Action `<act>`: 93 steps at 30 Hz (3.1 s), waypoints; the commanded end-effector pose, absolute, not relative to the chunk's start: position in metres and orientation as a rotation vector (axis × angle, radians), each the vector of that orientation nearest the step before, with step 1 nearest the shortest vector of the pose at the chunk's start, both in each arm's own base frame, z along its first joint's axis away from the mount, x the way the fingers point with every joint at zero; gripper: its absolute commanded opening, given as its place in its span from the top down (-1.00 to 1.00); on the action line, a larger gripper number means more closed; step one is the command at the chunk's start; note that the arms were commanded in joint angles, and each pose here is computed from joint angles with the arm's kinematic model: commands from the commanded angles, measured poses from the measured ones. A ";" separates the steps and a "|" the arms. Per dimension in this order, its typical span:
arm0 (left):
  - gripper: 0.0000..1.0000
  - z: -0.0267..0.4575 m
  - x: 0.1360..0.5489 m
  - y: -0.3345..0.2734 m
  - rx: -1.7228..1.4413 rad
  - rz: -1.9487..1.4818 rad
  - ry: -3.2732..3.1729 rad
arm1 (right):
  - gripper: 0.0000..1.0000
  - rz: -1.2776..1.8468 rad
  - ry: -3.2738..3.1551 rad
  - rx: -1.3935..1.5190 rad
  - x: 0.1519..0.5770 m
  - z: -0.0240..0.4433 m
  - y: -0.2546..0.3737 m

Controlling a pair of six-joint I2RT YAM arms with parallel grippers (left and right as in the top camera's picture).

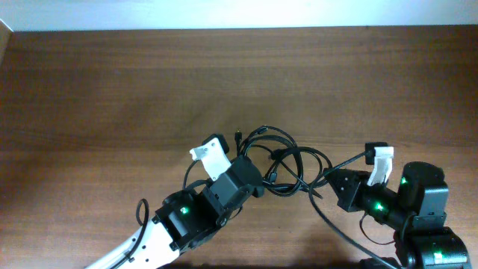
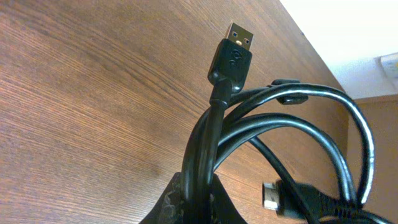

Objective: Untangle cables

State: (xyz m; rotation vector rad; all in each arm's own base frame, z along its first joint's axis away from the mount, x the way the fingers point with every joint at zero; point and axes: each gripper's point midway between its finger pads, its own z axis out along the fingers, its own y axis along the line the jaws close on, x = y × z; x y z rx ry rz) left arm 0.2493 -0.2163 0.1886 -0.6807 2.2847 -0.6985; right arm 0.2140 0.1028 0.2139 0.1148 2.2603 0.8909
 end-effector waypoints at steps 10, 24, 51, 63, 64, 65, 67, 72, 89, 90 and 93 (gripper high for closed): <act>1.00 0.208 0.264 -0.196 -0.602 -0.573 2.184 | -0.56 0.725 2.290 0.328 0.221 0.199 0.075; 1.00 0.234 0.267 -0.236 0.017 -0.561 2.146 | -0.79 0.703 2.295 0.099 0.216 0.199 0.083; 1.00 0.255 0.252 -0.275 0.313 -0.735 2.067 | -0.08 0.645 2.306 -0.001 0.213 0.195 0.082; 1.00 0.259 0.246 -0.284 0.356 -0.801 2.055 | -0.07 0.646 2.300 0.001 0.214 0.196 0.082; 1.00 0.259 0.246 -0.284 0.356 -0.801 2.055 | -0.07 0.646 2.300 0.001 0.214 0.196 0.082; 1.00 0.259 0.245 -0.285 0.361 -0.808 2.056 | 0.00 0.646 2.300 0.002 0.214 0.196 0.082; 1.00 0.262 0.245 -0.287 0.364 -0.821 2.047 | 0.30 0.645 2.300 0.001 0.214 0.196 0.082; 1.00 0.263 0.245 -0.288 0.365 -0.827 2.043 | 0.39 0.645 2.298 0.001 0.215 0.196 0.082; 1.00 0.256 0.260 -0.267 0.082 -0.789 2.094 | 0.92 0.640 2.308 0.157 0.218 0.195 0.074; 1.00 0.253 0.261 -0.263 0.044 -0.770 2.106 | 0.92 0.642 2.307 0.160 0.218 0.195 0.074; 1.00 0.243 0.265 -0.248 -0.011 -0.674 2.129 | 0.92 0.639 2.309 0.235 0.220 0.194 0.070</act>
